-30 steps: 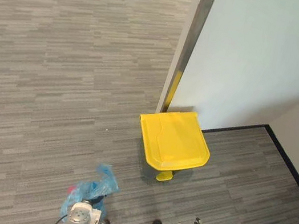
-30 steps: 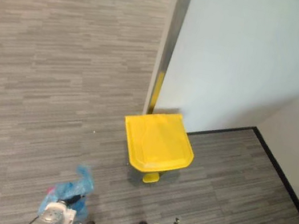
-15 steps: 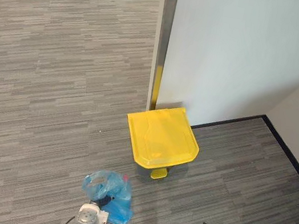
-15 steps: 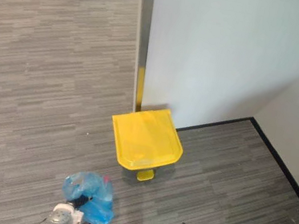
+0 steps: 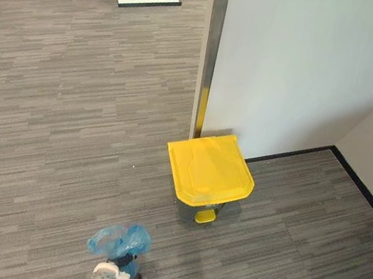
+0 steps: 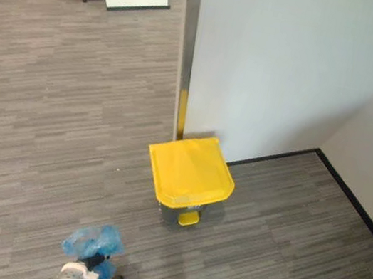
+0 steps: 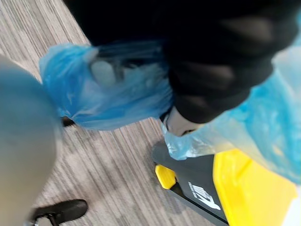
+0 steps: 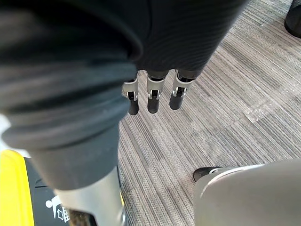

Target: Gather rubbish on tea table into small bin, then transfer packed bag to large trash can.

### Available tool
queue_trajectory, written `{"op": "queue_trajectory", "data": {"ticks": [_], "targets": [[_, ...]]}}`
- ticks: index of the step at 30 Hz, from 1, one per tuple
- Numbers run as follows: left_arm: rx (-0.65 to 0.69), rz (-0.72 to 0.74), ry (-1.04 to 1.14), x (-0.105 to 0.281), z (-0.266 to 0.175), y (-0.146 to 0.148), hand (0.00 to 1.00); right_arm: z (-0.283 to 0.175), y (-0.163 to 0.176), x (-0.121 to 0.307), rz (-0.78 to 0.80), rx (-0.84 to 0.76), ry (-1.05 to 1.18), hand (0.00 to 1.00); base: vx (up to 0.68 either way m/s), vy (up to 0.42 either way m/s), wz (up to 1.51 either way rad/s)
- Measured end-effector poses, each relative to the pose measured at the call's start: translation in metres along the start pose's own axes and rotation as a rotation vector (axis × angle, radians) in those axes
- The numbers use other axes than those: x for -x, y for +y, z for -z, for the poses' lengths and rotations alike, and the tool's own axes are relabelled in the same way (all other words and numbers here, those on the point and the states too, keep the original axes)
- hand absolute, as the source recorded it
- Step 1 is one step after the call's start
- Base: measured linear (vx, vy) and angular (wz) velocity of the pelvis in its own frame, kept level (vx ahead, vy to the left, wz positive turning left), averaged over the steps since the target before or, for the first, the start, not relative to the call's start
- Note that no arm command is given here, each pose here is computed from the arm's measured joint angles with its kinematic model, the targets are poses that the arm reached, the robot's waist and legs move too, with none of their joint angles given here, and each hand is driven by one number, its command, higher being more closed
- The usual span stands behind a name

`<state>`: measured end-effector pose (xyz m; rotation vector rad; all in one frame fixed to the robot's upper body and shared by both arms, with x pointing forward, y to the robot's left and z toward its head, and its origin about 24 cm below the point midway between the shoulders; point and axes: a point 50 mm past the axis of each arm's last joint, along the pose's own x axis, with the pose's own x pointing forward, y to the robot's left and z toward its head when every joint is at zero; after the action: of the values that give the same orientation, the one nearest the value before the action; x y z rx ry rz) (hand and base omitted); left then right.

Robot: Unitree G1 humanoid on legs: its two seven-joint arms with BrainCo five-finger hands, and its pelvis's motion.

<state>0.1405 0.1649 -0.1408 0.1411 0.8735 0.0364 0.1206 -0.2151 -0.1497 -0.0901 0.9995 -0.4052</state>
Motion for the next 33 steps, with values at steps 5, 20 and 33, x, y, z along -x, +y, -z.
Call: {"op": "queue_trajectory", "data": {"ticks": [5,20,33], "targets": [[-0.021,0.004,-0.002,0.0,0.001,0.002,1.0,-0.003,0.003,0.0,-0.007,-0.007,-0.007,0.0,0.1,0.139,-0.17],[-0.046,0.017,-0.202,-0.013,-0.065,-0.001,1.0,-0.007,-0.015,0.001,0.088,-0.139,-0.026,0.0,0.31,0.03,0.16],[-0.019,0.045,-0.235,-0.015,-0.075,-0.008,1.0,-0.011,-0.02,0.002,0.093,-0.162,-0.038,0.0,0.17,-0.113,0.11]]}}
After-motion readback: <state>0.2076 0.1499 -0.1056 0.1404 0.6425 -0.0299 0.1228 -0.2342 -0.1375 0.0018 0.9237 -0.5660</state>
